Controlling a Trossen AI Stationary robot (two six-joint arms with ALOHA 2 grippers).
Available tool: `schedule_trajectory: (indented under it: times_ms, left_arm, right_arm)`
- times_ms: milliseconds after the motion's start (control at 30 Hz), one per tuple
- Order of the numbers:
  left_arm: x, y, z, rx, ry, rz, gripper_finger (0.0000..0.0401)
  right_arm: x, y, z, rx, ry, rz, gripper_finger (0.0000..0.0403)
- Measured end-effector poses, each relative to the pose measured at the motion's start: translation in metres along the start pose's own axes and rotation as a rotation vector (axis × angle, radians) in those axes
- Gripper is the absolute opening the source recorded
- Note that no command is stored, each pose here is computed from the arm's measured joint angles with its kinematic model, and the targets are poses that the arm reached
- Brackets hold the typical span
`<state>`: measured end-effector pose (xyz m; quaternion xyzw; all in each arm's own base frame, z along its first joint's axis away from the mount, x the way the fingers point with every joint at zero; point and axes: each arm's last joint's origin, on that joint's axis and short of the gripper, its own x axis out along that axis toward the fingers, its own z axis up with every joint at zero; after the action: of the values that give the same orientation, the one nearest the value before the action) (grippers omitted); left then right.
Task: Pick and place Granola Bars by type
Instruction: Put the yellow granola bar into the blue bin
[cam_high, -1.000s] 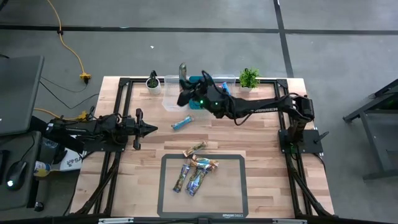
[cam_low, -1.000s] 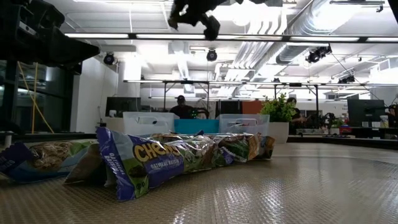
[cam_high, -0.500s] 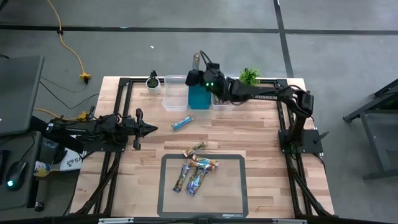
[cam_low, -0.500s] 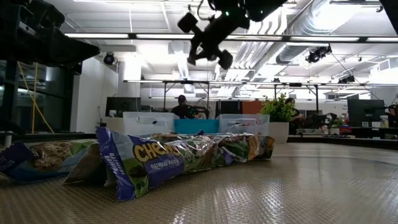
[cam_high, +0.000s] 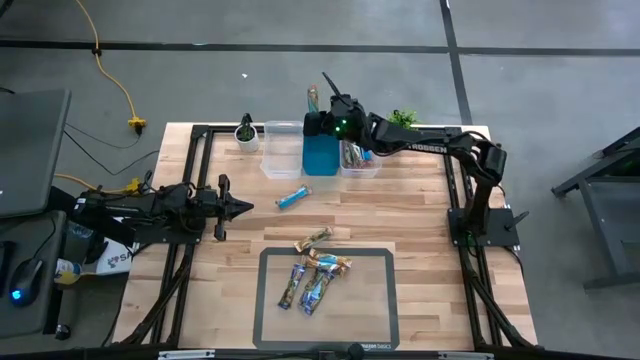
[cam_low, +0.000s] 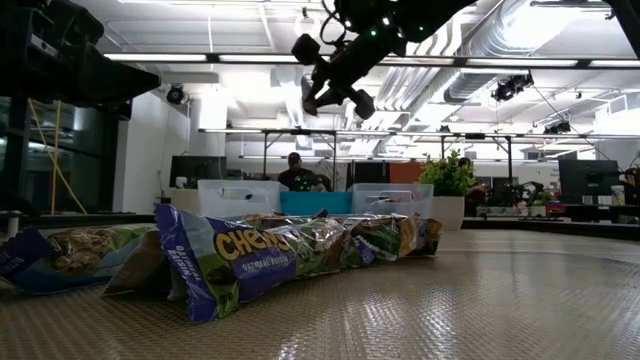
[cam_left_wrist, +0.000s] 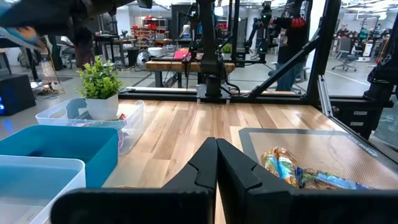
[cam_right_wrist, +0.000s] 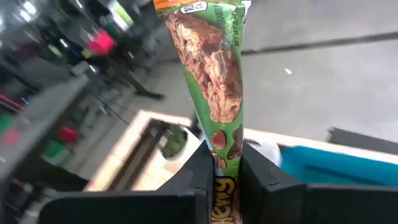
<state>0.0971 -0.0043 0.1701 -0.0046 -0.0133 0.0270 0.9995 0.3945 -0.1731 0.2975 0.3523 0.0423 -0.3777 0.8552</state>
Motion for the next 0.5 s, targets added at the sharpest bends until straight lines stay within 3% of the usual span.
schedule_trajectory:
  times_ms: [167, 400, 500]
  left_arm:
    - [0.0, 0.0, 0.0, 0.0, 0.0, 0.0, 0.0001]
    - [0.0, 0.0, 0.0, 0.0, 0.0, 0.0, 0.0001]
    - [0.0, 0.0, 0.0, 0.0, 0.0, 0.0, 0.0001]
  right_arm:
    - [0.002, -0.001, 0.004, -0.045, 0.1, -0.123, 0.0028]
    - [0.018, -0.003, 0.005, 0.048, 0.174, -0.232, 0.0028]
    - [0.029, -0.01, -0.006, 0.08, 0.245, -0.266, 0.0028]
